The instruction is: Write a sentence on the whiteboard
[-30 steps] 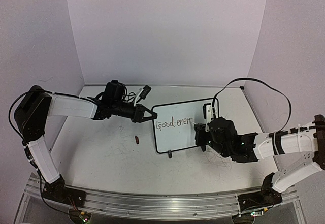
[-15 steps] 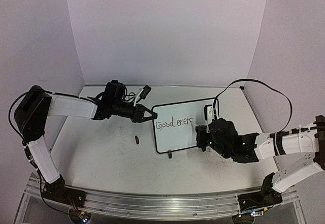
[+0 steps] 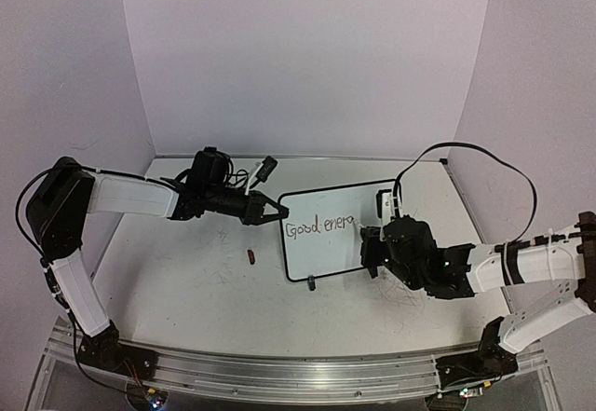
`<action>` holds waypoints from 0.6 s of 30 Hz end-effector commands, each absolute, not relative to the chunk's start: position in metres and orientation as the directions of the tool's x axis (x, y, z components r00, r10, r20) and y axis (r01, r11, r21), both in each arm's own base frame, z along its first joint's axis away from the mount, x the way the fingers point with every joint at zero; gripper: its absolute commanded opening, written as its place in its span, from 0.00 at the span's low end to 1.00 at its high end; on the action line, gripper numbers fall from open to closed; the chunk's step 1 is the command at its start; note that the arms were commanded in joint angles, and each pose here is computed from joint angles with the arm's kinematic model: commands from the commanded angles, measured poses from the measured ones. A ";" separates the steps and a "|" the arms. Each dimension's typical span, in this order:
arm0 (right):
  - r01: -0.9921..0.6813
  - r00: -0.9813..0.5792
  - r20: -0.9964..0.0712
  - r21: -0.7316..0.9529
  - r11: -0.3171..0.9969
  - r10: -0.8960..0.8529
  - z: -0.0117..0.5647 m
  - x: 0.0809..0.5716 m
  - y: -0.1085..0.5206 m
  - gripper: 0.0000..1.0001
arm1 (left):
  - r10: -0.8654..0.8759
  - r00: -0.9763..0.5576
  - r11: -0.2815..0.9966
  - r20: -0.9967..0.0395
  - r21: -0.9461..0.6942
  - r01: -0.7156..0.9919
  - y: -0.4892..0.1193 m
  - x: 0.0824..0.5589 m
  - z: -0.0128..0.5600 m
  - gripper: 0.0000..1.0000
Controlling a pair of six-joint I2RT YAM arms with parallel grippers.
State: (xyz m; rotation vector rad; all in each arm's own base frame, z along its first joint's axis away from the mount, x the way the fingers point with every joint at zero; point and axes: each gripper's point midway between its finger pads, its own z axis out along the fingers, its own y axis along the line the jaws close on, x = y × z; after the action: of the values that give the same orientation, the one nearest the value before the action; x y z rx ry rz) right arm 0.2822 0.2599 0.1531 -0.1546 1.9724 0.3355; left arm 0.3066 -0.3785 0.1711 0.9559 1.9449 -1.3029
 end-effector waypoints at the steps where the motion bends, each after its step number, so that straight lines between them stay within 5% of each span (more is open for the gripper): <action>1: -0.236 -0.363 -0.928 0.176 0.956 0.081 0.172 0.292 0.261 0.00 | 0.250 -0.554 0.304 -0.794 -0.479 0.823 -0.373 0.306 0.167 0.00; 18: -0.251 -0.451 -0.890 0.193 0.948 0.062 0.142 0.276 0.254 0.00 | 0.249 -0.556 0.303 -0.793 -0.481 0.823 -0.373 0.306 0.167 0.00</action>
State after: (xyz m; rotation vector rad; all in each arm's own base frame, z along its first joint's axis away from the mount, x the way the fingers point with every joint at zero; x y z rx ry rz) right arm 0.2796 0.2590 0.1475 -0.1565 1.9883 0.3435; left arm 0.3066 -0.3785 0.1711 0.9556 1.9451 -1.3026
